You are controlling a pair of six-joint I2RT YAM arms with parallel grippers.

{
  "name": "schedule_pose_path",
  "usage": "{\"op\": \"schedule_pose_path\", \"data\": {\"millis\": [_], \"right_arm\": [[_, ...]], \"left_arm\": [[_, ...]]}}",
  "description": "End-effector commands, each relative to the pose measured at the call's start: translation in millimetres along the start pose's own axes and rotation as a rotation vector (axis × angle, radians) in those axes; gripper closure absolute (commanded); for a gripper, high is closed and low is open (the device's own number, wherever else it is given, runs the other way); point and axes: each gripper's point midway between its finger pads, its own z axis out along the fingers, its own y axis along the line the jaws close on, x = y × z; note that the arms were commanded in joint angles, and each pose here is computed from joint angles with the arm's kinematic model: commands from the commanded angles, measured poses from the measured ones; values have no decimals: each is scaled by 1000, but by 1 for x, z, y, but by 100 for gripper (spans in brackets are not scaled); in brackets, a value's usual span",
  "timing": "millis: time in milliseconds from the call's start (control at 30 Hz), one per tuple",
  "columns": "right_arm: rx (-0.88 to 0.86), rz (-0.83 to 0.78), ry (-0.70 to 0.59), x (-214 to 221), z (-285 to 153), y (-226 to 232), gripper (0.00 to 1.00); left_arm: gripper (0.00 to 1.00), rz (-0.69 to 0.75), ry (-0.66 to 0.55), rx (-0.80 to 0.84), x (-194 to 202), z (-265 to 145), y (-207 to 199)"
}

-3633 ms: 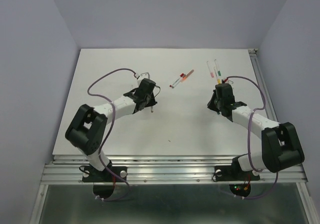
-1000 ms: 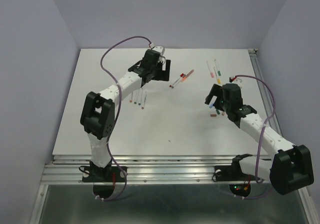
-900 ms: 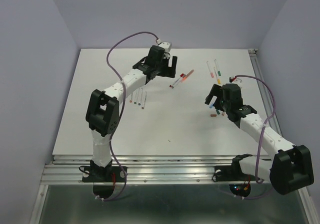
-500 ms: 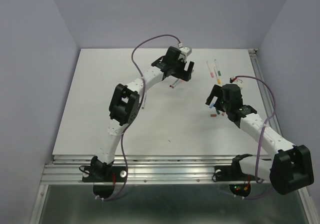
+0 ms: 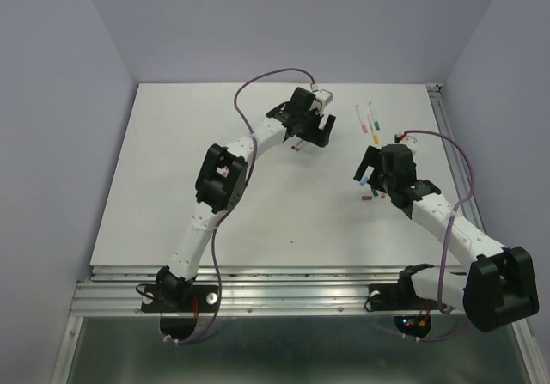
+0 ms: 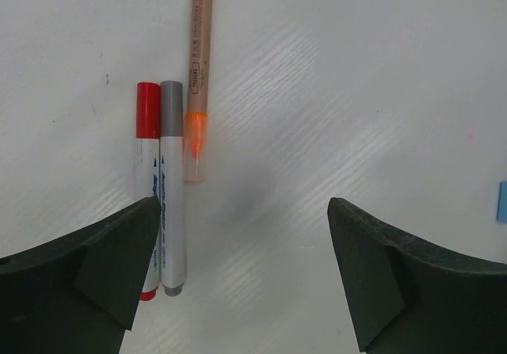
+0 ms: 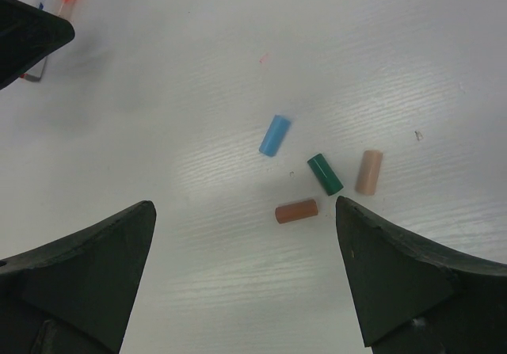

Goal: Open the pen caps

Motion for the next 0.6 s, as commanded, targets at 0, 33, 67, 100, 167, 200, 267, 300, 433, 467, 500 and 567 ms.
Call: {"op": "schedule_pose_path", "data": {"millis": [0, 33, 67, 100, 167, 200, 267, 300, 433, 467, 500, 567], "right_arm": [[32, 3, -4, 2, 3, -8, 0], [33, 2, -1, 3, 3, -8, 0], [32, 2, 0, 3, 4, -7, 0], [35, 1, 1, 3, 4, -8, 0], [35, 1, 3, 4, 4, -7, 0], [33, 2, 4, 4, 4, -7, 0], [33, -1, 6, 4, 4, -7, 0], [34, 0, 8, 5, 4, -7, 0], [33, 3, 4, 3, 4, -7, 0], [36, 0, 7, 4, 4, -8, 0], [35, 0, 6, 4, 4, -7, 0], [37, 0, 7, 4, 4, -8, 0]], "left_arm": [[1, 43, -25, -10, -14, -5, -1], [1, 42, -18, -15, -12, -4, 1], [1, 41, -12, -16, -10, -4, 0], [1, 39, -6, -15, -8, -4, 1], [1, 36, 5, -29, -2, -2, 4], [1, 38, 6, -34, -1, -1, 5], [1, 37, 13, -46, 2, 1, 7], [1, 36, 19, -46, 4, 2, 8], [1, 59, 40, -55, 12, 6, 13], [1, 58, 43, -58, 13, 7, 14], [1, 59, 48, -59, 15, 8, 13], [1, 60, 53, -62, 18, 9, 15]]}}
